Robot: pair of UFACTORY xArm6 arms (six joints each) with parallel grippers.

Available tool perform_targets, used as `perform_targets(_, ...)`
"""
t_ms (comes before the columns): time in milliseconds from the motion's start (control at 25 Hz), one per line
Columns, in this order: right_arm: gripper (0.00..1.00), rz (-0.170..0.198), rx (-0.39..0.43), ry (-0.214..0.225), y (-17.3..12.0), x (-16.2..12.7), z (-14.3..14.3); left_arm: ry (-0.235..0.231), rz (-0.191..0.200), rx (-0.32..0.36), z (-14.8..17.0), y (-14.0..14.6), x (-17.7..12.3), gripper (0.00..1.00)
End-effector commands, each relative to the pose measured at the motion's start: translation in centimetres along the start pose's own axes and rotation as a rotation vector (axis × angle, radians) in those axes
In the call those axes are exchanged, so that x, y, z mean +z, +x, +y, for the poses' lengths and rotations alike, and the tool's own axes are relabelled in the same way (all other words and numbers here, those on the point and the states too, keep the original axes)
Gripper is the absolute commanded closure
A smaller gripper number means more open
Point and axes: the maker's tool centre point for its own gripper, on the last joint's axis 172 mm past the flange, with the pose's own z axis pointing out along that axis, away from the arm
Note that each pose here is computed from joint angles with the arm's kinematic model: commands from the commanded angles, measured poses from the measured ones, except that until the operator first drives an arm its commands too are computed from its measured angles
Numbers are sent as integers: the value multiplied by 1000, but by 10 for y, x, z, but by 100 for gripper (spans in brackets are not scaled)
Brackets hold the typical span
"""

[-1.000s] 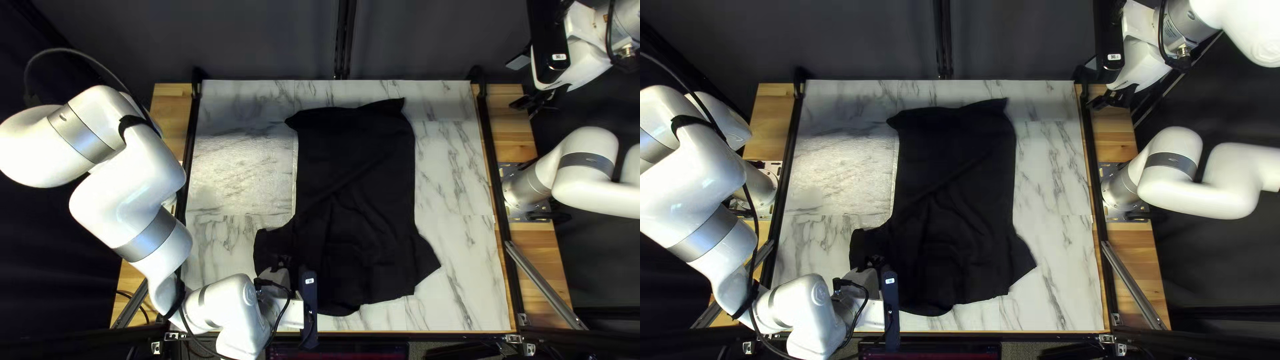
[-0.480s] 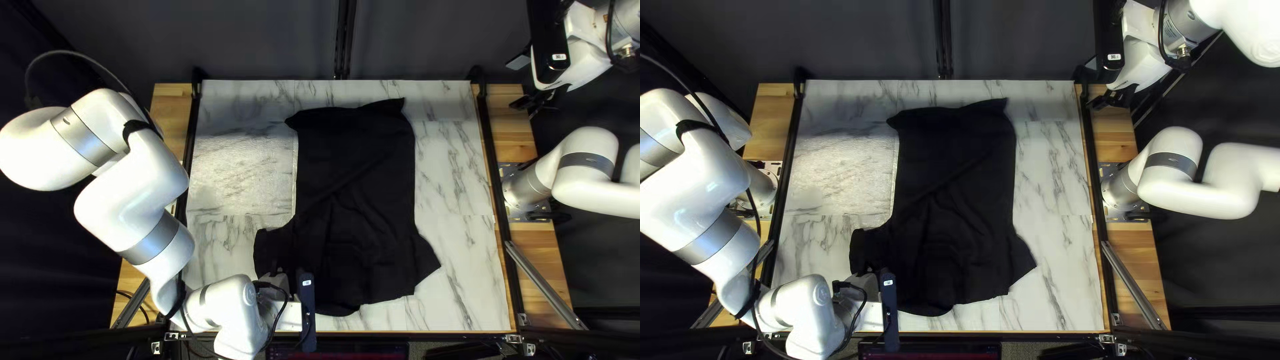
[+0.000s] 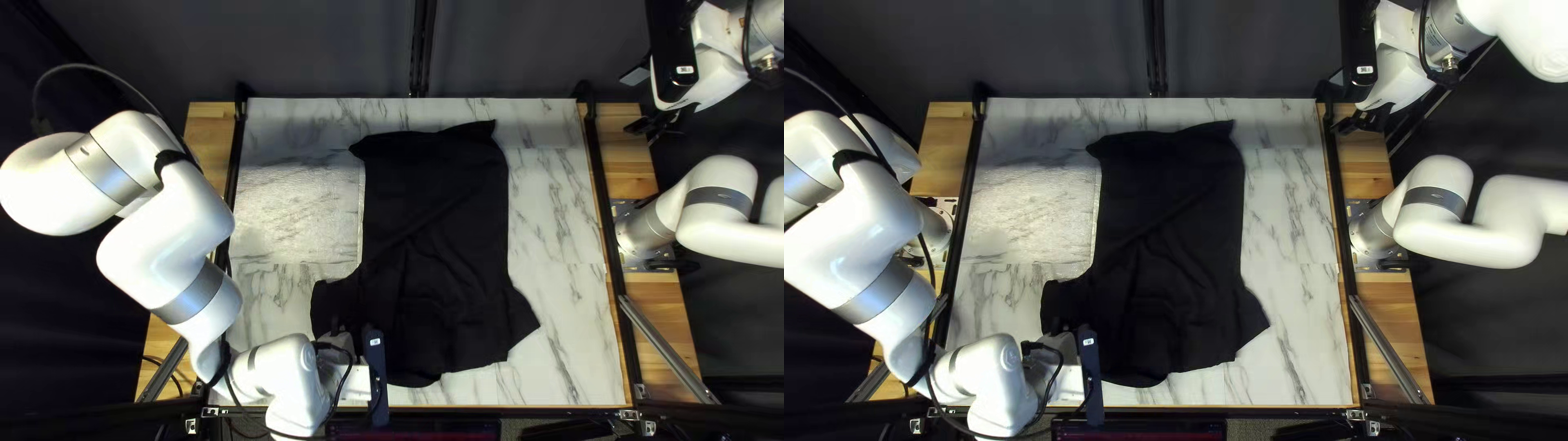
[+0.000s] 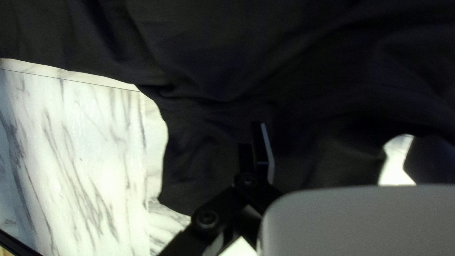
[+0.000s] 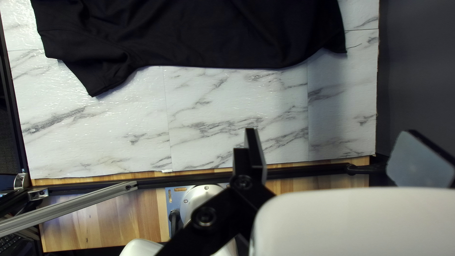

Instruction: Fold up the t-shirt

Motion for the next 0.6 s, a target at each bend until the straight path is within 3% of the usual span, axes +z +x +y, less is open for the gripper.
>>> perform_targets(40, 0, 0, 0, 0, 0, 0, 0, 38, -10, 9, -13, -9, -15, 0)
perform_targets(240, 0, 0, 0, 0, 0, 0, 0, 73, 0, 31, -23, -5, -29, 0)
perform_targets(400, 0, 0, 0, 0, 0, 0, 0, 64, 8, 41, -13, 4, -25, 0)
perform_targets(600, 0, 0, 0, 0, 0, 0, 0, 60, 3, 37, 4, -7, -38, 0)
